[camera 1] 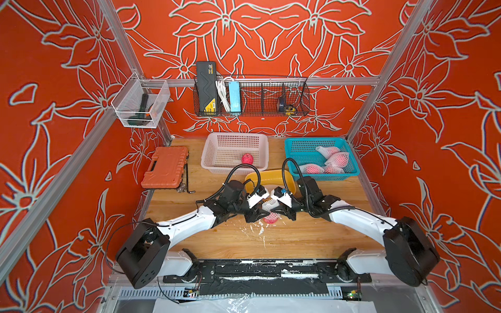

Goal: Remove foam nets from apples
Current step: Remove the foam net from the apple.

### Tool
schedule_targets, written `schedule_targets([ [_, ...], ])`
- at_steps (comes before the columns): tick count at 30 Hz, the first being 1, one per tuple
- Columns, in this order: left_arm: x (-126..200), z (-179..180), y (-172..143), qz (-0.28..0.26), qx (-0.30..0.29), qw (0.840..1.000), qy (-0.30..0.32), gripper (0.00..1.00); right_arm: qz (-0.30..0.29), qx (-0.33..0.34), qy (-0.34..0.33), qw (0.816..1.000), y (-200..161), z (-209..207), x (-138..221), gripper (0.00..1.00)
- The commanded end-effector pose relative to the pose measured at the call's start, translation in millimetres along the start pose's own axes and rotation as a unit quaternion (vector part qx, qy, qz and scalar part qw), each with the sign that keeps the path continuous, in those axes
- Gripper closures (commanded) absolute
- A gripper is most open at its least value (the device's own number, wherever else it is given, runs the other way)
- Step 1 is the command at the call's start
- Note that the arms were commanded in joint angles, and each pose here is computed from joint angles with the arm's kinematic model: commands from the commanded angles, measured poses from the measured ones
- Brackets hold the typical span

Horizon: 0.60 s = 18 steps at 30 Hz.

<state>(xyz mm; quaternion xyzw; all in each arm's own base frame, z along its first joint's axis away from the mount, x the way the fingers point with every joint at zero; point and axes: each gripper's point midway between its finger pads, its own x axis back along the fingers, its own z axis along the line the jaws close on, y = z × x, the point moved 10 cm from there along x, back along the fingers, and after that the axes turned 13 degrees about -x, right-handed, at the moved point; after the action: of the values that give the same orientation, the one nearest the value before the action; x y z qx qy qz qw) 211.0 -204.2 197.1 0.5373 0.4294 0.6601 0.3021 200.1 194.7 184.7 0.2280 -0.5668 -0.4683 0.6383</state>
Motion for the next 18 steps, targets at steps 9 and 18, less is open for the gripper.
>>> schedule_targets([
  [9, 58.1, 34.4, 46.2, -0.078, 0.054, 0.979, 0.182, 0.19, 0.003, -0.031, -0.173, 0.984, 46.0, 5.2, 54.0, 0.83],
  [18, 57.0, 37.1, 17.1, -0.006, 0.050, 0.974, 0.220, 0.05, 0.118, 0.037, -0.337, 0.933, 66.3, -36.5, 62.5, 0.82],
])
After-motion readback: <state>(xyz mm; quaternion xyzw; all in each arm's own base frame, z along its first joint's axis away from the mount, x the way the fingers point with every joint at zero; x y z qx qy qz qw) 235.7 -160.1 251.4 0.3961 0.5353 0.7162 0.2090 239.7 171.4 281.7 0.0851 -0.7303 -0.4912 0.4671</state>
